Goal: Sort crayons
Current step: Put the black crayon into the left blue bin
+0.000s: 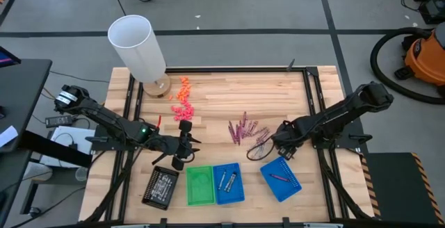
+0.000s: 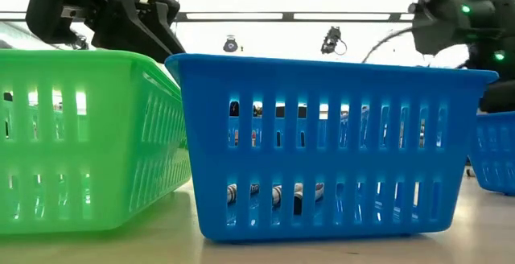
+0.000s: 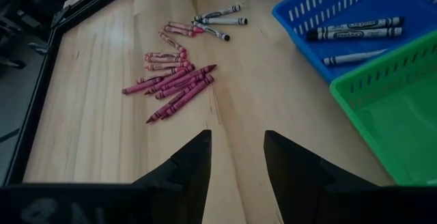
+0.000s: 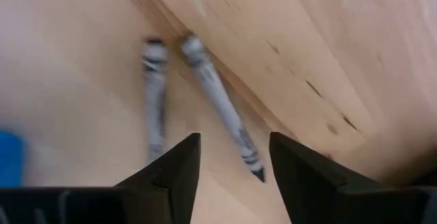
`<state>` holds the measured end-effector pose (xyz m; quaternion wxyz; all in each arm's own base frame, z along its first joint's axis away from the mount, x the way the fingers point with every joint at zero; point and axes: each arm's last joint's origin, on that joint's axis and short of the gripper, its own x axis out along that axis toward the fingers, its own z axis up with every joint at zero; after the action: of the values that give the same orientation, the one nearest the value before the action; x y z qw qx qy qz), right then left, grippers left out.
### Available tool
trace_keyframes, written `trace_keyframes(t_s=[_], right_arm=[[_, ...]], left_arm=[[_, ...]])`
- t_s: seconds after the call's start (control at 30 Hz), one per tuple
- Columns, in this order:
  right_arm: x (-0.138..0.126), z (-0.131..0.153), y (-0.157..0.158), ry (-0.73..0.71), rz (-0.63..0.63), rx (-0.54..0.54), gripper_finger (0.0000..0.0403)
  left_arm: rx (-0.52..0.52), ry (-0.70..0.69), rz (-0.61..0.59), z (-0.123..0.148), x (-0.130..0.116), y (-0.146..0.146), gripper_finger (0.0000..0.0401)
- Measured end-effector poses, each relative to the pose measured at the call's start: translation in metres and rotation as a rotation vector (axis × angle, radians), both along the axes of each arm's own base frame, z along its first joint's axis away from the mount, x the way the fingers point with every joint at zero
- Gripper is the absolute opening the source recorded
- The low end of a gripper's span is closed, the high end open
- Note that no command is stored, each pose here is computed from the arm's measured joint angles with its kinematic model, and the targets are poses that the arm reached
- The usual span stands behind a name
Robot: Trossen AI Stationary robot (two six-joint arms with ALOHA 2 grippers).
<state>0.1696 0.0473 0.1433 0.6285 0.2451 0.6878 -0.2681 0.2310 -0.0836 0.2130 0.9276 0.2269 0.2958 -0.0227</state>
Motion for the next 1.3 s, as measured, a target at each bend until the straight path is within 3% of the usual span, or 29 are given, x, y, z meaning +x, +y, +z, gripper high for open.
trace_keyframes(t_s=[0.23,0.67,0.93,1.1,1.3], right_arm=[[-0.011,-0.015,0.000,0.009,0.027,0.023,0.0156],[0.002,-0.006,0.001,-0.059,0.118,-0.010,0.0038],[0.017,0.023,0.005,-0.073,0.126,-0.020,0.0041],[0.040,0.052,0.010,-0.226,0.151,-0.056,0.0044],[0.074,0.074,0.023,-0.575,0.236,-0.017,0.0045]], left_arm=[[0.000,0.001,0.001,0.000,0.000,0.000,0.0146],[-0.033,0.004,0.000,0.000,-0.003,-0.006,0.0146],[-0.054,0.002,-0.007,0.000,-0.005,-0.010,0.0146],[-0.060,0.002,-0.003,0.000,-0.005,-0.010,0.0146],[-0.120,0.020,-0.109,0.000,-0.009,-0.022,0.0146]])
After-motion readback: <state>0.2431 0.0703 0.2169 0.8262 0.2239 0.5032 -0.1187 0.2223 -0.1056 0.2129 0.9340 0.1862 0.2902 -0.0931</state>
